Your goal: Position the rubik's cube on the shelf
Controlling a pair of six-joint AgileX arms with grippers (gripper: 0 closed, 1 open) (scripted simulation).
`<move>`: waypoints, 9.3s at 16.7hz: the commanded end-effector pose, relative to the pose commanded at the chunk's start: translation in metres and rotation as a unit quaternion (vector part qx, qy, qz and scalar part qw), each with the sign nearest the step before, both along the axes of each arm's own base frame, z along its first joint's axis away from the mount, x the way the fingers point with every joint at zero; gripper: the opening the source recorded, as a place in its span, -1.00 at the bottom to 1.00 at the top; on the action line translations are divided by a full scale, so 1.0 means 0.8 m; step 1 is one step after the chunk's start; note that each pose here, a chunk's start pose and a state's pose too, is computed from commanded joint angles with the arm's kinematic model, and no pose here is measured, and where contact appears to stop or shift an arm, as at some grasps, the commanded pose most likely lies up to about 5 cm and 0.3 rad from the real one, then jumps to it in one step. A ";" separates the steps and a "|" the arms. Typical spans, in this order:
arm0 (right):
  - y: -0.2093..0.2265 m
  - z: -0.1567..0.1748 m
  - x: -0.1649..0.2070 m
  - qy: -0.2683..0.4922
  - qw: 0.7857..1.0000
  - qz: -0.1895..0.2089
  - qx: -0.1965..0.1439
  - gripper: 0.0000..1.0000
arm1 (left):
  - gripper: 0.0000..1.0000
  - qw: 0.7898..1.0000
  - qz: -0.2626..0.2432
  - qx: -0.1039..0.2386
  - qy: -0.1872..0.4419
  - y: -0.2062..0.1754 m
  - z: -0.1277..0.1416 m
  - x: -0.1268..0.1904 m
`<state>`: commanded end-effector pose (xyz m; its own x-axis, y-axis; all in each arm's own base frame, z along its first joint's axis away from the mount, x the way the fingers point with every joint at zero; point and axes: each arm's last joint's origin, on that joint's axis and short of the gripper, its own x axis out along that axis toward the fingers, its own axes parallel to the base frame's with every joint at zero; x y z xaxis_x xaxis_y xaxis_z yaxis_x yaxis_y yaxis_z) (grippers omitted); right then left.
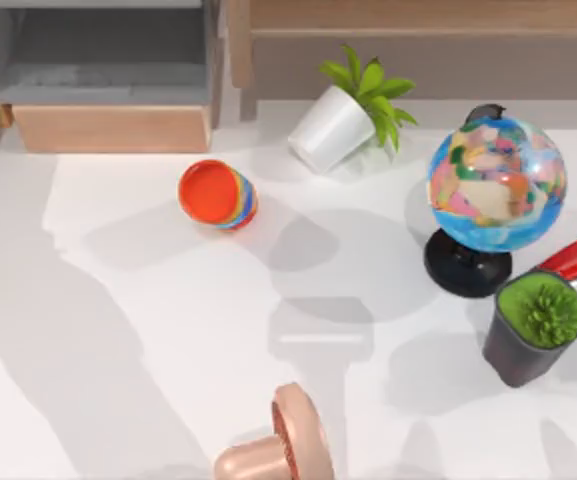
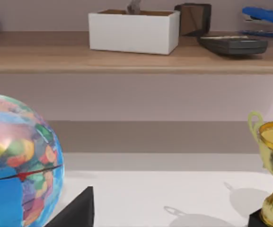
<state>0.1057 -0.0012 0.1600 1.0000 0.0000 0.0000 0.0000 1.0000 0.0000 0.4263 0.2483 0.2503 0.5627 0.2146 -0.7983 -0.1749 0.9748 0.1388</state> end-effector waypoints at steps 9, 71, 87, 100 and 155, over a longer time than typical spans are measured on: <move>0.000 0.000 0.000 0.000 1.000 0.000 0.000 1.00 | 1.00 0.973 0.072 -0.115 0.185 -0.107 -0.027 0.044; 0.000 0.000 0.000 0.000 1.000 0.000 0.000 1.00 | -1.00 0.988 -0.048 -0.036 0.139 -0.225 0.058 0.032; 0.000 0.000 0.000 0.000 1.000 0.000 0.000 1.00 | -1.00 0.886 -0.398 0.089 -0.221 -0.701 -0.015 -0.094; 0.000 0.000 0.000 0.000 1.000 0.000 0.000 1.00 | -1.00 0.835 -0.132 -0.010 -0.534 -0.744 -0.116 -0.098; 0.000 0.000 0.000 0.000 1.000 0.000 0.000 1.00 | 1.00 0.817 -0.183 -0.002 -0.547 -0.736 -0.103 0.004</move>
<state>0.1057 -0.0012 0.1600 1.0000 0.0000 0.0000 0.0000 1.0000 0.0000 0.4298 -0.3406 0.1676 0.9656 -0.1299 0.2254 0.1117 0.9895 0.0919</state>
